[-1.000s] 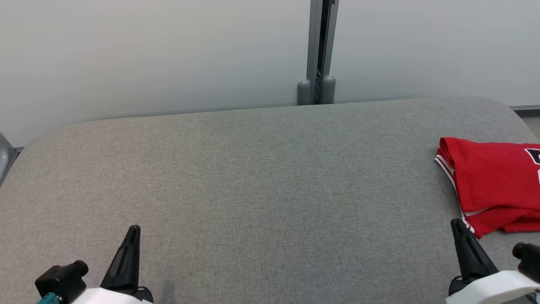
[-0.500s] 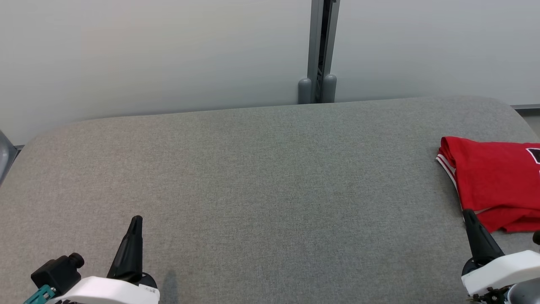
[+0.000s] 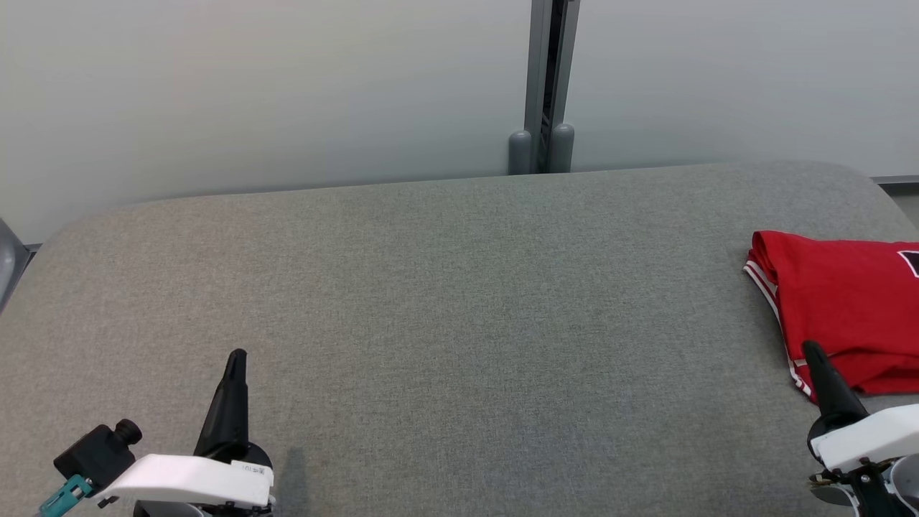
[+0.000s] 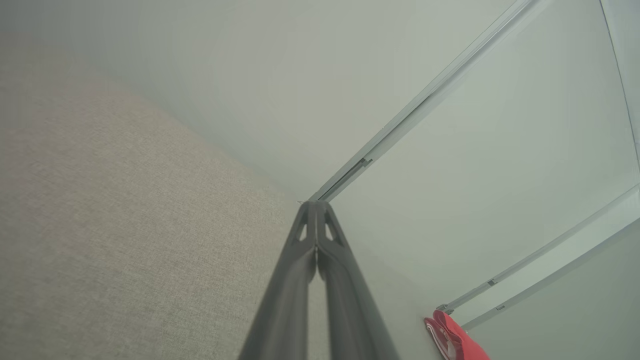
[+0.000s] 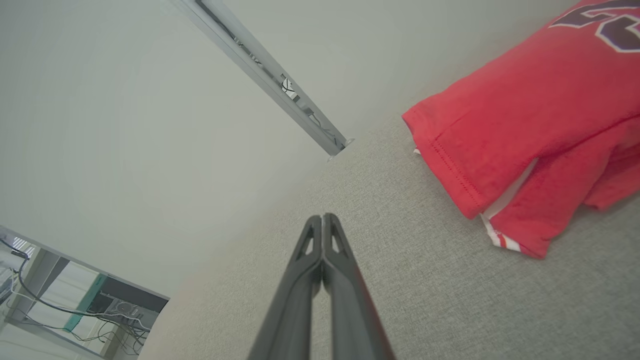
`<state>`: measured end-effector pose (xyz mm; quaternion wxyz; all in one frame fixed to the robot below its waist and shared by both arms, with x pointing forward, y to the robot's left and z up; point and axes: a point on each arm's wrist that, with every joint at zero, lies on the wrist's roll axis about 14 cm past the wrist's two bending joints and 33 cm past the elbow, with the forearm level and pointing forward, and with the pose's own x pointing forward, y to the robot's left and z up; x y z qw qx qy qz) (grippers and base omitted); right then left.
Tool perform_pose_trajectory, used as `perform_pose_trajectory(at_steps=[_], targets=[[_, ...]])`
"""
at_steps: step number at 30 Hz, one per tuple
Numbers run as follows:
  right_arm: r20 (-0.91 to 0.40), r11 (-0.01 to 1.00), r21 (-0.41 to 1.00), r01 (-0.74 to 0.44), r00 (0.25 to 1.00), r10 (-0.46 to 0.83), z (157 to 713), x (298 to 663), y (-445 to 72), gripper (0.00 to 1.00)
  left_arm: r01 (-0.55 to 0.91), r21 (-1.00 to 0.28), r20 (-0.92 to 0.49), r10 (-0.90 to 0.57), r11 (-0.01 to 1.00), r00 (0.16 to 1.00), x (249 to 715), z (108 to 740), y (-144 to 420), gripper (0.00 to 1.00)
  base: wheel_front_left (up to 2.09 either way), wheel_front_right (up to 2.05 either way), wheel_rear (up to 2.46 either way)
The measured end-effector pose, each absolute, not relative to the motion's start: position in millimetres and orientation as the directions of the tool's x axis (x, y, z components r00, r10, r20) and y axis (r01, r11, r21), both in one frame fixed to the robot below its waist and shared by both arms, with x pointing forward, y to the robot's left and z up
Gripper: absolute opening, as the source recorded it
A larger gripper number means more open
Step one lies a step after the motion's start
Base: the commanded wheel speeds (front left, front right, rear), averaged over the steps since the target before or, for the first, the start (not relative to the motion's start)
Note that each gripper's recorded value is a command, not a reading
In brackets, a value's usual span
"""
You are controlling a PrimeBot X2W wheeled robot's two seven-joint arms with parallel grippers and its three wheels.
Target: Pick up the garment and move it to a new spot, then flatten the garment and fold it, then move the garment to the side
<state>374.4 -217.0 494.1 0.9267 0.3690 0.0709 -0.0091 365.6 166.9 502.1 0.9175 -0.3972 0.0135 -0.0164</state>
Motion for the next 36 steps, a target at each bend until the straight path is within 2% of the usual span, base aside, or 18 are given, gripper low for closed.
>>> perform_pose_trajectory(at_steps=[17, 36], targets=[[-0.143, 0.561, 0.822, 0.093, 0.989, 0.045, 495.4, 389.3, -228.9, 0.0, 0.006, -0.857, -0.003, -0.017, 0.515, 1.0, 375.4, 503.5, 161.2, 0.0, 0.0, 0.0, 0.0], [-0.123, 0.384, 0.919, 0.09, 0.99, 0.062, 500.7, 402.6, -237.1, 0.0, -0.003, -0.937, 0.002, 0.012, 0.349, 1.0, 385.5, 505.9, 157.8, 0.0, 0.0, 0.0, 0.0]])
